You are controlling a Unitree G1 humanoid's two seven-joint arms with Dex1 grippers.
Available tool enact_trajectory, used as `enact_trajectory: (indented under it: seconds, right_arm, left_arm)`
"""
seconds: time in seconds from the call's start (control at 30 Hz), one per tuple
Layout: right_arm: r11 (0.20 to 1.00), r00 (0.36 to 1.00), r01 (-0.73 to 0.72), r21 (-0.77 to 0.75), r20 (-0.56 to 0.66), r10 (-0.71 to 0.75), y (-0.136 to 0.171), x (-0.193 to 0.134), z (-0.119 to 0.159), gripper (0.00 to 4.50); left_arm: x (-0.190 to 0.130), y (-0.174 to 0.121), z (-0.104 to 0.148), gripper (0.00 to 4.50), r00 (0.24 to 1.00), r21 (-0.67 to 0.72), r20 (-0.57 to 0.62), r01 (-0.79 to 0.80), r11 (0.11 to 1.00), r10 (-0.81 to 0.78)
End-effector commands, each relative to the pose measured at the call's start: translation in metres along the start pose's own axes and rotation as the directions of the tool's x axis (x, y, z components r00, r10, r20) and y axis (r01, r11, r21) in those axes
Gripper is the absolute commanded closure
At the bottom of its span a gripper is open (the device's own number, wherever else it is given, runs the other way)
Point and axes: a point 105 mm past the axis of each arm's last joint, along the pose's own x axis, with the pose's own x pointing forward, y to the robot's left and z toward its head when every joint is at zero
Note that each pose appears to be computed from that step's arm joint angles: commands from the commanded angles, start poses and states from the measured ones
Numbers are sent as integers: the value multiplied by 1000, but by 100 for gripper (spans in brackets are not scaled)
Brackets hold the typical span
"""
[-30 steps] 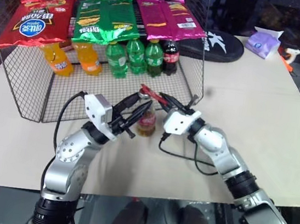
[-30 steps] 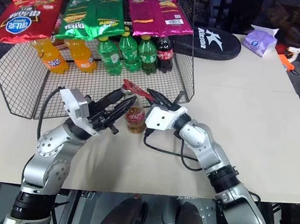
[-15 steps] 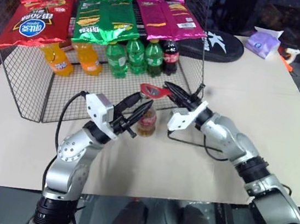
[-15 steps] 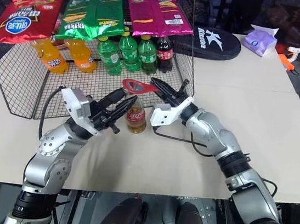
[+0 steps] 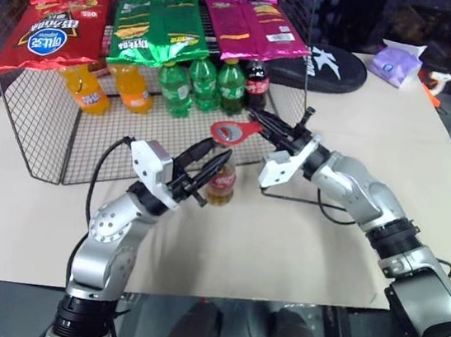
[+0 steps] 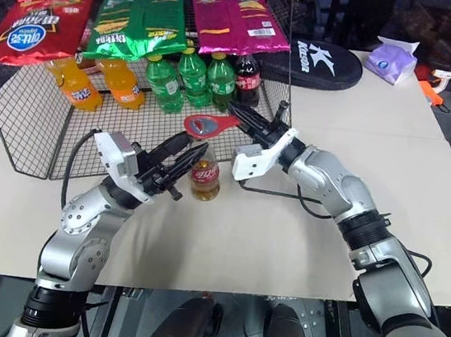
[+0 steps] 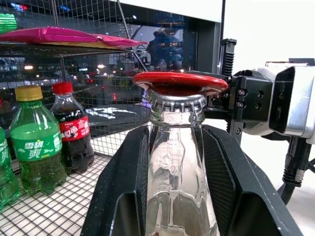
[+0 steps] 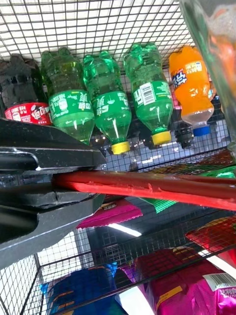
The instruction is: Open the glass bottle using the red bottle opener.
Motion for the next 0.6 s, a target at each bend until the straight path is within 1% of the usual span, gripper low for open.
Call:
enact_trajectory:
  seconds: [0.03,0.23,0.27,0.53,0.57,0.6]
  right_arm:
    - [991,991,133,10,-18,-133,-32,0,-3,450]
    - [962,967,254,98,-51,-250,-49,-8,-7,450]
    - [953,960,277,120,-71,-270,-51,-11,-10,450]
    - [938,951,286,197,-177,-253,-39,-26,-28,450]
    - [936,950,287,204,-186,-250,-38,-27,-29,450]
    - [936,950,283,207,-192,-245,-36,-29,-30,450]
  left_arm:
    - [-3,-3,-9,333,999,-22,-37,-9,1000,8]
    - [-5,-2,-10,333,999,-19,-44,-20,1000,19]
    - [-5,-2,-10,333,999,-20,-44,-21,1000,20]
    - [-7,-3,-9,333,999,-35,-37,-23,999,22]
    - [-7,-4,-8,239,999,-37,-36,-21,999,20]
    - [-8,-4,-8,203,999,-33,-37,-21,999,20]
